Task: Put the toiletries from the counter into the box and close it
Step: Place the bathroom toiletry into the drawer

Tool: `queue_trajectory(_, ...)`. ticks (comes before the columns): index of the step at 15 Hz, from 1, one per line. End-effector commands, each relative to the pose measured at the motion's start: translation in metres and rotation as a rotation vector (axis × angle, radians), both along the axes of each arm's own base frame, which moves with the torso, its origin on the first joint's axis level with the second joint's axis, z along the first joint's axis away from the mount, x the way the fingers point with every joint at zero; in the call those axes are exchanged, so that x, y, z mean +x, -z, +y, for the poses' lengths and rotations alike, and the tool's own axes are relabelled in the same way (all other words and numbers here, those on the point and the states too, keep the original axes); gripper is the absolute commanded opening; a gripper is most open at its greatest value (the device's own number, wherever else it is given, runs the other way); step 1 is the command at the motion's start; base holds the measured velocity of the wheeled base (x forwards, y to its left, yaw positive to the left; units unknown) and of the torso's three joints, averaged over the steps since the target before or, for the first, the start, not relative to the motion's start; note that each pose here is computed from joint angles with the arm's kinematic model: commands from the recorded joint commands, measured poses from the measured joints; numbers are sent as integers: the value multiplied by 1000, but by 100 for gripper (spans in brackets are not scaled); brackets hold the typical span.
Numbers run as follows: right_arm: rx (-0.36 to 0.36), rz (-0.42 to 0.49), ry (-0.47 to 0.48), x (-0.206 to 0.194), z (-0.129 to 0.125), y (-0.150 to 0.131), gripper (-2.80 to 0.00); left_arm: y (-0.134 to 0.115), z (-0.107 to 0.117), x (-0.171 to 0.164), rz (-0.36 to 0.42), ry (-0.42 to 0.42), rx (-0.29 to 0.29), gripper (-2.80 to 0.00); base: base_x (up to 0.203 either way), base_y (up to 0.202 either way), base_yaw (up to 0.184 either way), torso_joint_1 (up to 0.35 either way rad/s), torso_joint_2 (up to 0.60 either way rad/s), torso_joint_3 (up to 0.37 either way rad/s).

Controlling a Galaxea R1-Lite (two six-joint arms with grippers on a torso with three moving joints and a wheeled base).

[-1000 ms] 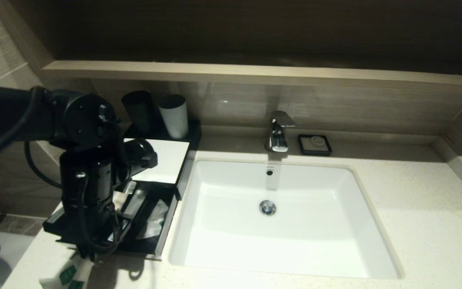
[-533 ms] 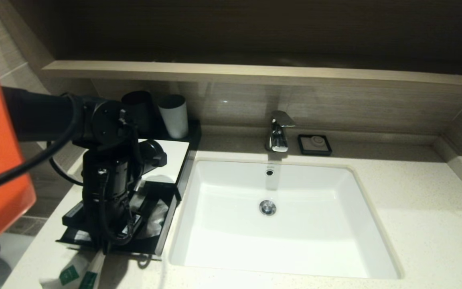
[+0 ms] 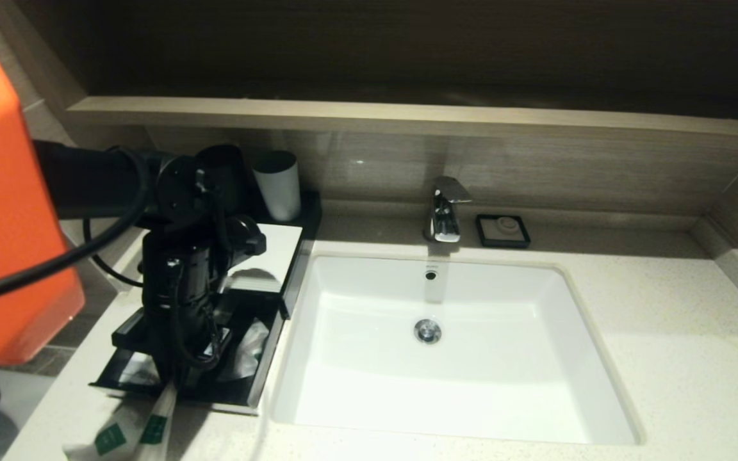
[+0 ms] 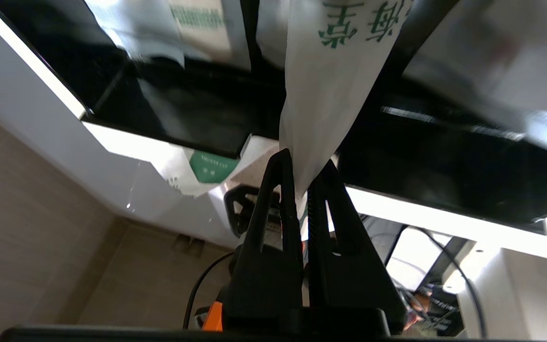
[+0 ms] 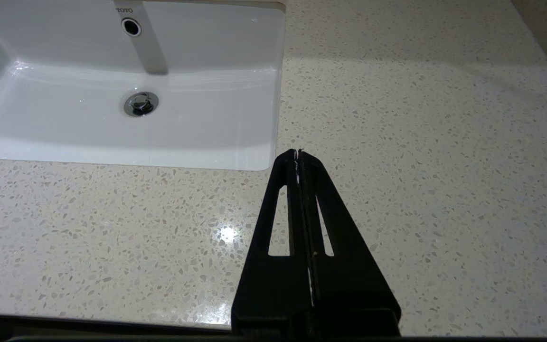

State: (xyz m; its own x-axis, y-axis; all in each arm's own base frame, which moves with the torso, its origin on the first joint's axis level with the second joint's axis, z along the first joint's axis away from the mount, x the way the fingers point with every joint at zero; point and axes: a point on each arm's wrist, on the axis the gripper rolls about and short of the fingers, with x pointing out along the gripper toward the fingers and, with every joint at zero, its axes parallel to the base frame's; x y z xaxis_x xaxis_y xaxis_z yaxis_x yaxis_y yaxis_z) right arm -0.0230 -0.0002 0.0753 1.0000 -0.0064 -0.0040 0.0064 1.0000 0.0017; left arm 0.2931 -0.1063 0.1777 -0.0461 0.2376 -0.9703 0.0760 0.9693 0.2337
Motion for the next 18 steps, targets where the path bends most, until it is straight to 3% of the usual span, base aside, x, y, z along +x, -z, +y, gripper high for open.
queue_trajectory(1,0,1,0,0,0,0,-280,0,-1,5,-7,-3,-1,-280,0,0,0,0,0,0)
queue_trajectory(18,0,1,0,0,0,0,-280,-1,1,30,-75,-34,-23,-280,0,0,0,0,0,0)
